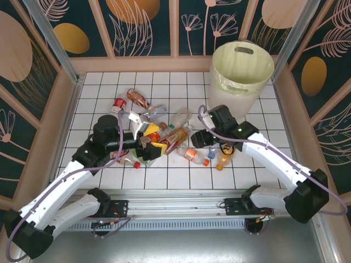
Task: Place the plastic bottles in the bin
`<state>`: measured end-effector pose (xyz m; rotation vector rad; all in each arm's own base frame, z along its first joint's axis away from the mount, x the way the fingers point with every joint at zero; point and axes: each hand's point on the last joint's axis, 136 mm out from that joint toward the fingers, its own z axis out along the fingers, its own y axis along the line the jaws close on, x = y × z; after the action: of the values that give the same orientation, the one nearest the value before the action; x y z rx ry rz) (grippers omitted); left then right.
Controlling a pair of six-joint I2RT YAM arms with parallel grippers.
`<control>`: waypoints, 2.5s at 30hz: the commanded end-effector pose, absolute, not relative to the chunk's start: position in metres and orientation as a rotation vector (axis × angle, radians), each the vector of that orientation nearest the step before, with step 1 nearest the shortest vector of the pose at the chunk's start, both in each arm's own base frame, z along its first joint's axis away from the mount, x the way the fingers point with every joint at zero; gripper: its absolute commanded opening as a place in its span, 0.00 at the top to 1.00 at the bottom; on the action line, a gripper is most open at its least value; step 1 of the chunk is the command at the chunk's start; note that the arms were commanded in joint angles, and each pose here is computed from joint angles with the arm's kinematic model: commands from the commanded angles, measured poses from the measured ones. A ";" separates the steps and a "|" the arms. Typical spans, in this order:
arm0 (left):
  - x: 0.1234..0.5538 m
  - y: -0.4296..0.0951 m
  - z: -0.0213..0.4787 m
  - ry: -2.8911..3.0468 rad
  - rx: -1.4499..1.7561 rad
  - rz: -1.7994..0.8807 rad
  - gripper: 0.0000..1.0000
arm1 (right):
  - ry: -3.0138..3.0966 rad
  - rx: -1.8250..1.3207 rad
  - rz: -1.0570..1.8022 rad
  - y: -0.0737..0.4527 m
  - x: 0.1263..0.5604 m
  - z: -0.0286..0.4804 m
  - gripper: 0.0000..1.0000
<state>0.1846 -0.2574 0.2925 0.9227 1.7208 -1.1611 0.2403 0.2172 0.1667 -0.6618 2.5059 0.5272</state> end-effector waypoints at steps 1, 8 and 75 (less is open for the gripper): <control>0.181 -0.263 0.309 1.618 0.935 -1.215 0.01 | 2.526 -0.761 0.565 0.232 0.230 0.151 0.25; 0.187 -0.258 0.303 1.655 0.899 -1.153 0.01 | 2.602 -0.930 0.493 0.251 0.217 0.110 0.17; 0.232 -0.302 0.392 1.387 0.860 -1.320 0.01 | 2.120 -0.603 0.921 0.258 0.264 0.246 0.42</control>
<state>0.2368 -0.2936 0.3745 0.8282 1.4707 -1.2486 0.2598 0.2478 0.1990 -0.6024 2.2715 0.7926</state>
